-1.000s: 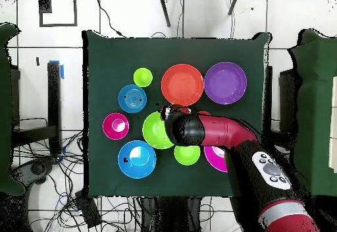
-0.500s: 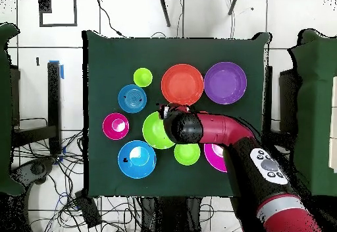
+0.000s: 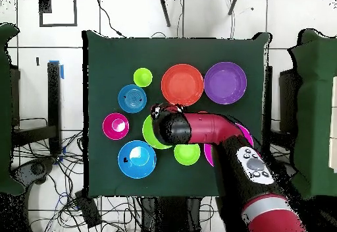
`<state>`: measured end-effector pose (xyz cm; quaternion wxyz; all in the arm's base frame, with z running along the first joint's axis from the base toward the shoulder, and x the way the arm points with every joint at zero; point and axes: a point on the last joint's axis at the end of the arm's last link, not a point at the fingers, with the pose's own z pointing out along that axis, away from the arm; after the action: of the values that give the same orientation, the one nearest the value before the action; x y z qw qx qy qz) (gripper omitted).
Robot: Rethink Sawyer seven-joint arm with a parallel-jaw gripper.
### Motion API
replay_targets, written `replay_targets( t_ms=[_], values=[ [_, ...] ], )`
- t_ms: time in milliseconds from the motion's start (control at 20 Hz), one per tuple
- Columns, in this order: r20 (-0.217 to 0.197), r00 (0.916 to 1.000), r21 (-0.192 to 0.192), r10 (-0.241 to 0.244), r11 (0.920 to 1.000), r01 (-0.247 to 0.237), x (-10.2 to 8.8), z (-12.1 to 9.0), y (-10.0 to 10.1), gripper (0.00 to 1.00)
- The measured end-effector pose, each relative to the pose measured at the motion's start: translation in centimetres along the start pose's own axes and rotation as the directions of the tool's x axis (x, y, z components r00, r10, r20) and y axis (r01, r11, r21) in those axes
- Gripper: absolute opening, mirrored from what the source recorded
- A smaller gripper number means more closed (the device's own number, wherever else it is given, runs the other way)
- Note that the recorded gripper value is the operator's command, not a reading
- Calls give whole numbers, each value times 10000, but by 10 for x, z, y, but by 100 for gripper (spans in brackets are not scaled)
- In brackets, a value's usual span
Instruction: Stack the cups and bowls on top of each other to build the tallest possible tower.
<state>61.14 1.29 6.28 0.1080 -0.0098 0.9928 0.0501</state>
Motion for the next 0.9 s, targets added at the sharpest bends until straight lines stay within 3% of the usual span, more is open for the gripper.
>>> replay_targets(
  t_ms=[350,550,750,900],
  values=[
    [118,9956,279,-933,9953,929,-1,-15,46,100],
    [50,9940,427,-1095,9931,1092,3,-17,60,100],
    [-124,9958,613,-910,9939,916,13,-16,75,100],
    [-123,9986,751,-521,9958,529,20,-14,92,100]
  ],
)
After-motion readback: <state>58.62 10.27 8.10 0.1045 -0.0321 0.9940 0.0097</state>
